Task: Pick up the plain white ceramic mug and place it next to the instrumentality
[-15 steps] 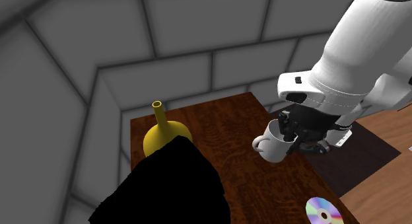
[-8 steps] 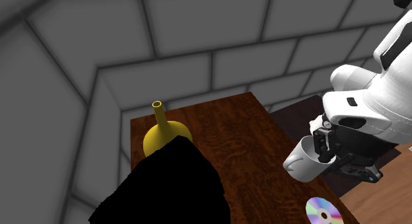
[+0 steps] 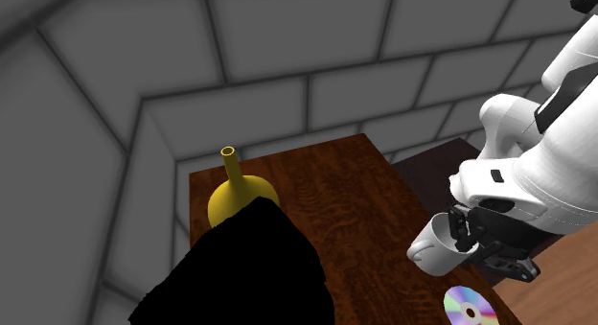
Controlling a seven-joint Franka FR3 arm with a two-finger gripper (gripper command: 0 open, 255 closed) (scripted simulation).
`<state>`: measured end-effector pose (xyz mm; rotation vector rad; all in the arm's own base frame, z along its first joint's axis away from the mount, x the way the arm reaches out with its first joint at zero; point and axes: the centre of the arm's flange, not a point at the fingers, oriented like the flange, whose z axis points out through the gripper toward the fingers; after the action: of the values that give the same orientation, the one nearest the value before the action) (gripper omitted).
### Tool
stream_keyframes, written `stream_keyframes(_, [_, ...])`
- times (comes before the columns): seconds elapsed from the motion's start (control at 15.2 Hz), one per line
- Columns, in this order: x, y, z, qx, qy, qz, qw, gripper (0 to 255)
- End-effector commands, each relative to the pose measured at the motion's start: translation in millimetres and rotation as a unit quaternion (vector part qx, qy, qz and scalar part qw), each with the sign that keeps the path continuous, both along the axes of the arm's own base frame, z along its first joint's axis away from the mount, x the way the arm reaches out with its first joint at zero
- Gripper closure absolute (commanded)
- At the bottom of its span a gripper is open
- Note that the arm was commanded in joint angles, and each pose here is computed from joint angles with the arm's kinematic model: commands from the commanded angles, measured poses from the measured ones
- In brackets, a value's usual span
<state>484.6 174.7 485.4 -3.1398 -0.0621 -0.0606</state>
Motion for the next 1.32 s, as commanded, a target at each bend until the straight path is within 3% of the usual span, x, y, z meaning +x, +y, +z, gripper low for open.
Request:
stream_keyframes(0.0, [0.1, -0.9, -10.7, 0.0, 0.0, 0.0, 1.0, 255])
stream_keyframes(1.25, [0.1, -0.9, -111.0, 0.0, 0.0, 0.0, 1.0, 255])
